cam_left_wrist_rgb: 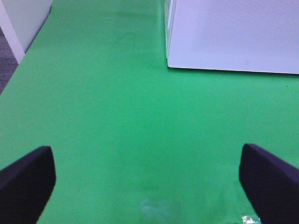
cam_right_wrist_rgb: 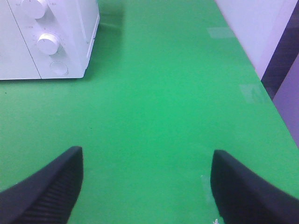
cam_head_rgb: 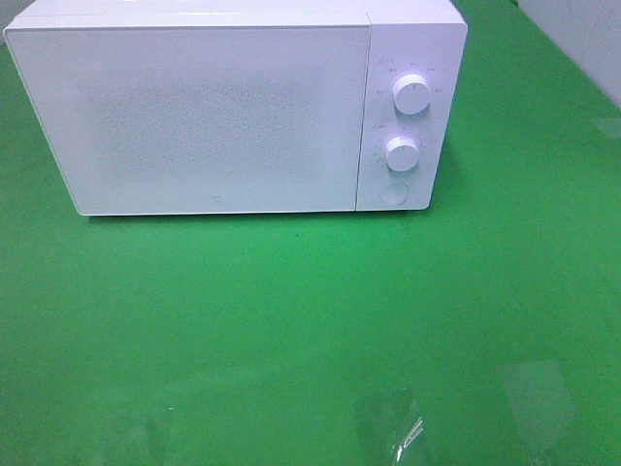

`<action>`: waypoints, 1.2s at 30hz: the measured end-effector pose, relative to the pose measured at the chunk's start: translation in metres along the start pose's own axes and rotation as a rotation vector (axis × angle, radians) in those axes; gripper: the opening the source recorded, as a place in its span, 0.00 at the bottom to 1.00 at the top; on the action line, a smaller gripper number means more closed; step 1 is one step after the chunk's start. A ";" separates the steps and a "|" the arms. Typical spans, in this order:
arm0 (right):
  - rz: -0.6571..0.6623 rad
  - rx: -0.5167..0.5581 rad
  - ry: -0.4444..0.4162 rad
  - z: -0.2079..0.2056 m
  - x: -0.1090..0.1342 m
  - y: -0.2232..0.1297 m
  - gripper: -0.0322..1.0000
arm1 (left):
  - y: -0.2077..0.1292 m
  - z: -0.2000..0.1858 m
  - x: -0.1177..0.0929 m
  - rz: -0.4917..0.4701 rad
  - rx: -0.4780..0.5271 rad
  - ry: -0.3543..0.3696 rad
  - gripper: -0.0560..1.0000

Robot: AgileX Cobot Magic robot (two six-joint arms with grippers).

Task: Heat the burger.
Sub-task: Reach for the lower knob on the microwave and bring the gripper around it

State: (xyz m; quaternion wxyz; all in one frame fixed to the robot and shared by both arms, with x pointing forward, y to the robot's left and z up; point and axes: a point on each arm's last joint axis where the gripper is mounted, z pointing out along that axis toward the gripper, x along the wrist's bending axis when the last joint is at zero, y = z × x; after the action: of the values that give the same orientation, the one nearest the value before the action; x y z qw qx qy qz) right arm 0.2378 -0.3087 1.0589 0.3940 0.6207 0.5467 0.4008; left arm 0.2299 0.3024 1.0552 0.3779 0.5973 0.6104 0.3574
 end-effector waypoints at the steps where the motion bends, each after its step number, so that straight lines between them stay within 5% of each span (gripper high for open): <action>1: 0.000 0.000 0.000 0.000 0.000 0.000 0.74 | 0.000 0.000 0.000 0.000 0.000 0.000 0.99; 23: -0.001 -0.001 -0.001 0.000 0.000 0.000 0.74 | 0.000 0.000 0.000 0.000 0.000 0.000 0.99; 36: -0.012 -0.075 0.023 0.015 0.007 0.032 0.74 | 0.000 0.000 0.000 0.000 0.000 0.000 0.99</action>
State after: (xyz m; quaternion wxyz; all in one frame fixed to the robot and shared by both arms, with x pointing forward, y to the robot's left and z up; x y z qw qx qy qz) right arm 0.2640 -0.3057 1.0834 0.4129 0.5976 0.5394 0.4259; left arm 0.2299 0.3024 1.0552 0.3779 0.5973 0.6104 0.3574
